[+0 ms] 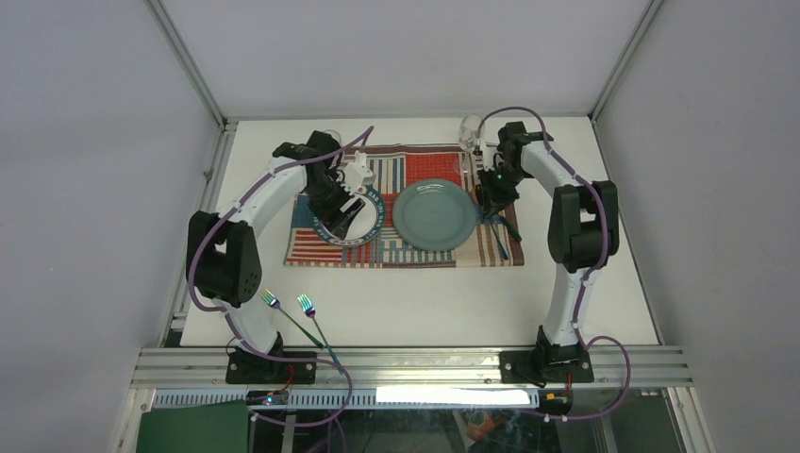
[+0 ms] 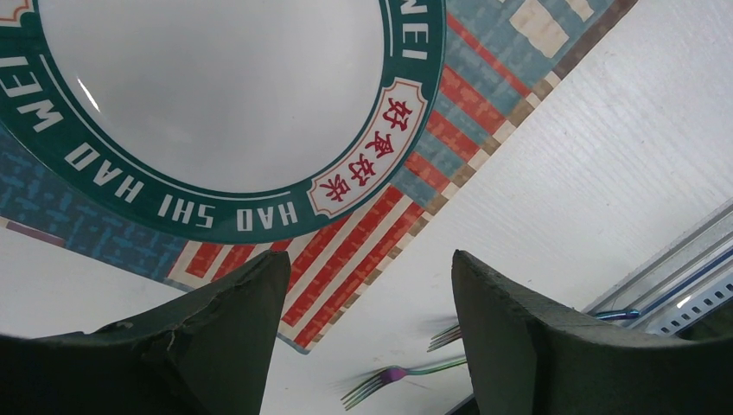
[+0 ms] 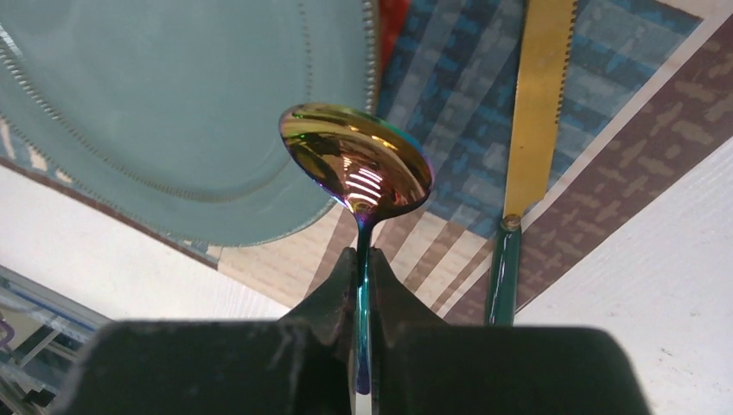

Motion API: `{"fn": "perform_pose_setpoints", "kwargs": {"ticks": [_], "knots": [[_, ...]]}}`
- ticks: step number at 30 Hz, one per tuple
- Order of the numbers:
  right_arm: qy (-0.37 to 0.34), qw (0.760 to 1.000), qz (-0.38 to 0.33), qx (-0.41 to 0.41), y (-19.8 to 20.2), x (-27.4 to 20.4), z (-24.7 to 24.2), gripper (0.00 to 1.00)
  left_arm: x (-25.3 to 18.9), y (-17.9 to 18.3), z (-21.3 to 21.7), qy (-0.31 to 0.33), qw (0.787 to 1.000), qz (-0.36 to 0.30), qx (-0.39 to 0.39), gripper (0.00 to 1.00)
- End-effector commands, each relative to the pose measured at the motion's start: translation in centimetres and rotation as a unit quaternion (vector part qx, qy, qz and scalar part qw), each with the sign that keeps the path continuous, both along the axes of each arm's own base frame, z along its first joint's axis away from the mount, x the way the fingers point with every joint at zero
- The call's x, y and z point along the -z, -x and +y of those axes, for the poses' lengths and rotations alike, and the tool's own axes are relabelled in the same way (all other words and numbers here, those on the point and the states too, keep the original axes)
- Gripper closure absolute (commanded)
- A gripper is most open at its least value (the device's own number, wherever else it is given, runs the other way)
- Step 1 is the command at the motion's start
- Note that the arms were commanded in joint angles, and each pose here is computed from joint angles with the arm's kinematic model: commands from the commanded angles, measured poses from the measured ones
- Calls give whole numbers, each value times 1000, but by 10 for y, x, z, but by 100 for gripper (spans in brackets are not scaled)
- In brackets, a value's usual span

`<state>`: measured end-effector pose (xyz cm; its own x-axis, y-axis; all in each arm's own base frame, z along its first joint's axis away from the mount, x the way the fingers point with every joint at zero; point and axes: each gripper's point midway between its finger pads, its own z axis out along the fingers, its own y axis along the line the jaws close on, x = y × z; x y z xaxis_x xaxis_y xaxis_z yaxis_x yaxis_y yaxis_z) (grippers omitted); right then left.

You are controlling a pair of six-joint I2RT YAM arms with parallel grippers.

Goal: Set the dinner table for one person
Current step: Adjust the spoon at the center of the board.

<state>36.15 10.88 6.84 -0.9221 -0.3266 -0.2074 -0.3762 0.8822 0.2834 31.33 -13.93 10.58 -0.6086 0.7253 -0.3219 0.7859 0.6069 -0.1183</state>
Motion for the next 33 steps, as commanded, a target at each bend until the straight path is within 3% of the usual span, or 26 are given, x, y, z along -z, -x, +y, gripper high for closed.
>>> {"fn": "perform_pose_setpoints", "kwargs": {"ticks": [1,23,33], "knots": [[15,999,-26,17,-18,12,-3,100,-21,-2,-3,26,999,-37,3,29],[115,992,-44,-3,-38,50,-35,100,-17,1,0,22,999,-34,3,29],[91,995,-46,-20,-39,45,-23,100,-19,4,2,22,999,-38,0,29]]}}
